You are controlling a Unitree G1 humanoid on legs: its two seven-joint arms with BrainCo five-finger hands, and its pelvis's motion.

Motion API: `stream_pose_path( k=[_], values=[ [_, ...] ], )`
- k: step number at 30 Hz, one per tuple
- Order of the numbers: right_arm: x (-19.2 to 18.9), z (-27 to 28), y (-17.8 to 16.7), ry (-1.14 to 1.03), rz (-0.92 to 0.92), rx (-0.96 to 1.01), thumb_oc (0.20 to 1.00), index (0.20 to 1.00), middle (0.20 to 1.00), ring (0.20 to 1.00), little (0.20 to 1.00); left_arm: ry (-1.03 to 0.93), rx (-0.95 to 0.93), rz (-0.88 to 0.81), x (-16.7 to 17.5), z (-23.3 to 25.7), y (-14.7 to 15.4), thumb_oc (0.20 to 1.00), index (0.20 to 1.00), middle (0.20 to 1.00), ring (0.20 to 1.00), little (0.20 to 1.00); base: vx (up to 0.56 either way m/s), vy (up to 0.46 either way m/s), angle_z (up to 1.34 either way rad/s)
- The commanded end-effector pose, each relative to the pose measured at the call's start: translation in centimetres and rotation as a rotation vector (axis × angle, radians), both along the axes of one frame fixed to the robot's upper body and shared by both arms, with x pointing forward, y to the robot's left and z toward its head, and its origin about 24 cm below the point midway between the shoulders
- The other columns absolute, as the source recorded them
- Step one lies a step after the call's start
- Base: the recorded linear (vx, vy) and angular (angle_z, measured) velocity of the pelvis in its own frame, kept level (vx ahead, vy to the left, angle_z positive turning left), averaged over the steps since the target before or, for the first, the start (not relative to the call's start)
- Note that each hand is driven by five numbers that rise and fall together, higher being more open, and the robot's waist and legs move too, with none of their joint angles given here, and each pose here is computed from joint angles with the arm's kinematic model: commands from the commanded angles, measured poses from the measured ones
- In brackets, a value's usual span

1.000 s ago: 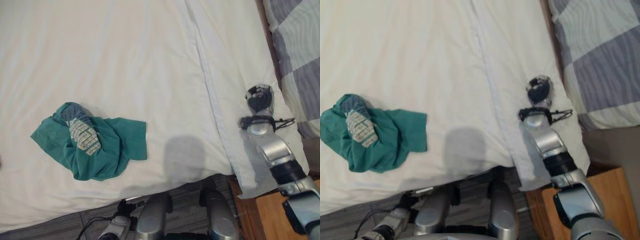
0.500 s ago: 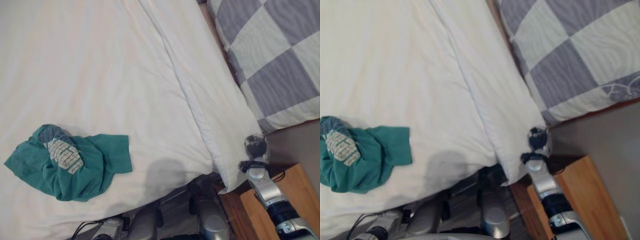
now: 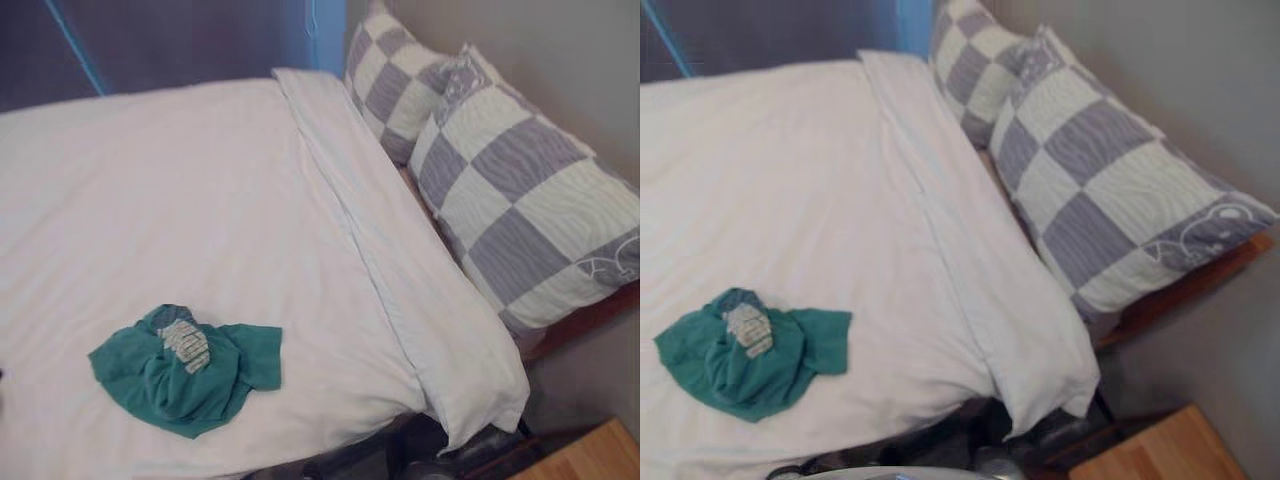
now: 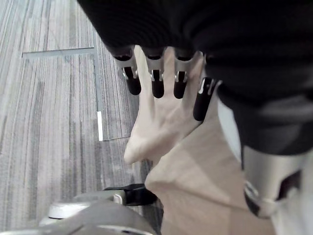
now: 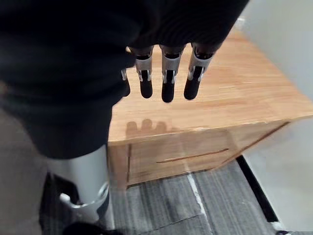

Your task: Tidy up the quilt and then pick up the clothes from the bed and put them into the laundry hamper.

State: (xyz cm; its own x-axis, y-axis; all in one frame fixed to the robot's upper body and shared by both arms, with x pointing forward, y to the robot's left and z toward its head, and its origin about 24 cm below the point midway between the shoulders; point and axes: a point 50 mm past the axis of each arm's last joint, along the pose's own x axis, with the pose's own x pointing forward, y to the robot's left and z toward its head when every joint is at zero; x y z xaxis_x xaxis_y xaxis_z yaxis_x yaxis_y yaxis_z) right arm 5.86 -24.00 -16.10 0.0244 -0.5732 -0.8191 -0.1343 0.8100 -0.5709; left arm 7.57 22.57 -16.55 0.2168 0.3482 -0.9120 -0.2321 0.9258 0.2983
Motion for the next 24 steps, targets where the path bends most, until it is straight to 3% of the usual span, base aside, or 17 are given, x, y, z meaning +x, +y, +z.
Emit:
stream_pose_path(
  k=[1, 2, 4, 9, 14, 16, 20, 24],
  values=[
    [4.0, 0.9, -0.8, -0.050, 0.244, -0.080, 1.000, 1.000, 1.000, 1.000, 1.000, -0.045, -0.019, 0.051, 2.2, 0.1, -1.6, 1.000, 1.000, 1.000, 1.000, 1.000, 0.07, -0.061, 0.24],
    [5.1, 1.1, -0.5, -0.066, 0.364, -0.094, 1.000, 1.000, 1.000, 1.000, 1.000, -0.049, -0.014, 0.087, 2.1, 0.1, -1.4, 1.000, 1.000, 1.000, 1.000, 1.000, 0.07, -0.077, 0.24],
    [5.8, 1.3, 0.0, -0.085, 0.416, -0.091, 1.000, 1.000, 1.000, 1.000, 1.000, -0.050, 0.008, 0.147, 1.9, 0.2, -1.0, 1.000, 1.000, 1.000, 1.000, 1.000, 0.04, -0.114, 0.17],
    [4.7, 0.9, -0.2, -0.049, 0.353, -0.051, 1.000, 1.000, 1.000, 1.000, 1.000, -0.046, 0.084, 0.338, 0.8, 0.3, 0.7, 1.000, 1.000, 1.000, 1.000, 1.000, 0.05, -0.169, 0.24],
    [2.2, 0.3, -0.5, 0.024, 0.313, -0.022, 1.000, 1.000, 1.000, 1.000, 1.000, -0.037, 0.151, 0.411, -1.0, 0.4, 1.8, 1.000, 1.000, 1.000, 1.000, 1.000, 0.14, -0.124, 0.19],
    [1.6, 0.3, -0.6, 0.031, 0.284, -0.020, 1.000, 1.000, 1.000, 1.000, 1.000, -0.057, 0.193, 0.399, -0.6, 0.6, 2.3, 1.000, 1.000, 1.000, 1.000, 1.000, -0.01, -0.019, 0.26],
    [1.3, 0.7, -2.0, -0.004, 0.135, -0.060, 1.000, 1.000, 1.000, 1.000, 1.000, -0.099, 0.245, 0.204, 1.5, 1.0, 1.9, 1.000, 1.000, 1.000, 1.000, 1.000, -0.11, 0.173, 0.79],
    [1.4, 1.1, -3.4, -0.014, 0.075, -0.096, 1.000, 1.000, 1.000, 1.000, 1.000, -0.128, 0.291, 0.208, 1.3, 1.3, 2.2, 1.000, 1.000, 1.000, 1.000, 1.000, -0.03, 0.321, 0.49]
  ],
)
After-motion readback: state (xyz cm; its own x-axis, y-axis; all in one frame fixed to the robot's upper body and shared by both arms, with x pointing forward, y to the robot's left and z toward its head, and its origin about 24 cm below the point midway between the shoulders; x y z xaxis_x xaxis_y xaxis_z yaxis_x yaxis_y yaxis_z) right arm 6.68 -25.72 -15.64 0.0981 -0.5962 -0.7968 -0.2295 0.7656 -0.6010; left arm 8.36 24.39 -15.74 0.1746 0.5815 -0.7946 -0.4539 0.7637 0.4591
